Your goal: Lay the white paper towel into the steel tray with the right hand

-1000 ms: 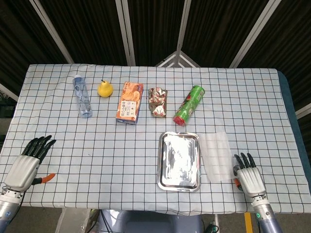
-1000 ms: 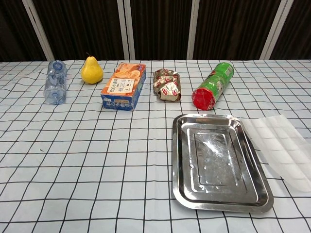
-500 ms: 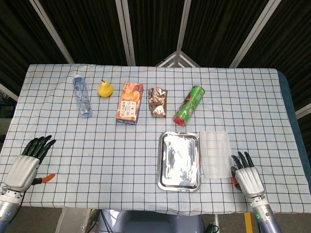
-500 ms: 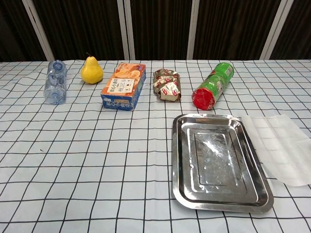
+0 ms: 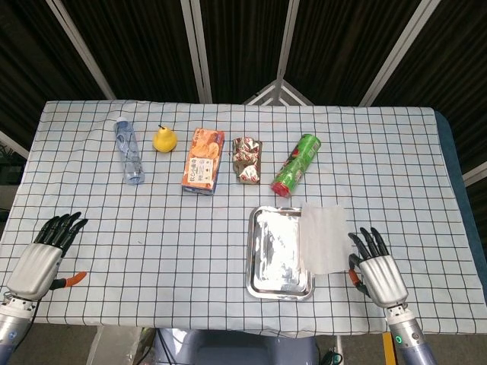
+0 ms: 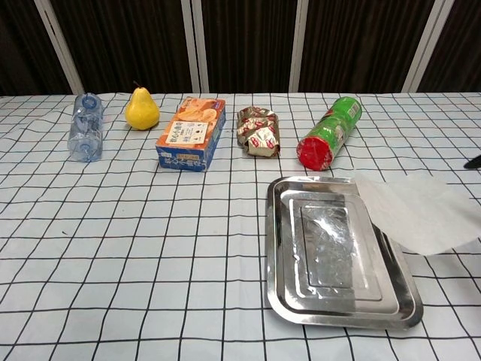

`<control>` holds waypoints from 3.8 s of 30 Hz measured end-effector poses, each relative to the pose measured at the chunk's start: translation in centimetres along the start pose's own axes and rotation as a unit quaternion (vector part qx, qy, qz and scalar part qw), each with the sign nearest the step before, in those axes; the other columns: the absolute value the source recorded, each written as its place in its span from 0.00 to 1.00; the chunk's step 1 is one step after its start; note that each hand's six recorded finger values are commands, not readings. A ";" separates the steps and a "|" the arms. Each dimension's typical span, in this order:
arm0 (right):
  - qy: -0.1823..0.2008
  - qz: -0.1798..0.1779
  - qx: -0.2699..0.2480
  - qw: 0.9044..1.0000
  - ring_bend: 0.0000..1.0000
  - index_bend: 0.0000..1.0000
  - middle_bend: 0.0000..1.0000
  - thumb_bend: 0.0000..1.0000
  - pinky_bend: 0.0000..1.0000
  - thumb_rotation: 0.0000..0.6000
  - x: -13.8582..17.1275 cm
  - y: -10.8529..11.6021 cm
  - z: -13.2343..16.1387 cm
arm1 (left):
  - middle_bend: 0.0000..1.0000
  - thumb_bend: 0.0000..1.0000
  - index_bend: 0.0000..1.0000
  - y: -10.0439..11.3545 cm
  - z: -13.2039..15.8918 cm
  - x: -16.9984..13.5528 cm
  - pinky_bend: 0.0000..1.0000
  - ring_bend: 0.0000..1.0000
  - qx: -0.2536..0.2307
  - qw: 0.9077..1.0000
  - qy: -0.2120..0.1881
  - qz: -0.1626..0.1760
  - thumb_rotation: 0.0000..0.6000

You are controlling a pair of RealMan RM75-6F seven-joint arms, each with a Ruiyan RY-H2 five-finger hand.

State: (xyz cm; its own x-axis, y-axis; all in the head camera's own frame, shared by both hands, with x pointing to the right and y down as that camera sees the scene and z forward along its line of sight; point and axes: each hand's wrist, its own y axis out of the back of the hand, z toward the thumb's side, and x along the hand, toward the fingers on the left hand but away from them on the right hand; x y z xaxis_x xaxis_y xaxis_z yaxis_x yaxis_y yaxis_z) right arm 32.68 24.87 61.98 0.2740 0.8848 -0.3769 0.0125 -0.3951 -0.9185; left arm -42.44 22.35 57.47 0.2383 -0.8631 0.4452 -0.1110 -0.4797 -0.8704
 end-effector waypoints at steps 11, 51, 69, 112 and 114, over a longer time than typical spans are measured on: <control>0.037 -0.082 -0.065 0.994 0.00 0.65 0.20 0.52 0.00 1.00 -2.3 7.3 4.9 | 0.00 0.00 0.00 0.0 0.0 0.0 0.00 0.00 0.001 1.000 -0.001 -0.001 1.00; 0.014 0.046 0.000 0.999 0.00 0.65 0.20 0.54 0.00 1.00 2.3 -3.6 9.1 | 0.00 0.00 0.00 0.0 0.1 0.0 0.00 0.00 0.001 1.000 -0.005 0.000 1.00; 0.007 0.051 0.005 0.999 0.00 0.65 0.20 0.56 0.00 1.00 1.9 -4.7 10.7 | 0.00 0.00 0.00 0.0 0.1 0.0 0.00 0.00 0.000 1.000 -0.006 0.000 1.00; 0.016 0.071 0.018 0.997 0.00 0.04 0.00 0.56 0.00 1.00 2.6 -4.5 11.9 | 0.00 0.00 0.00 0.0 0.1 0.0 0.00 0.00 -0.001 1.000 -0.006 0.001 1.00; 0.015 0.070 0.021 0.997 0.00 0.04 0.00 0.80 0.00 1.00 2.5 -4.3 11.7 | 0.00 0.00 0.00 0.0 0.0 0.0 0.00 0.00 -0.002 1.000 -0.006 0.000 1.00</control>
State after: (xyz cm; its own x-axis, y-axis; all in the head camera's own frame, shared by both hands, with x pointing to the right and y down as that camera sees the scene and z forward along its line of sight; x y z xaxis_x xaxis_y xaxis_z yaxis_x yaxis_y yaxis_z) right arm 22.01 31.63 63.56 0.2998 0.8129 -0.4993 -0.0674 -0.5040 -0.8611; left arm -42.40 22.35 57.47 0.2496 -0.8610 0.4431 -0.1148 -0.4806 -0.8694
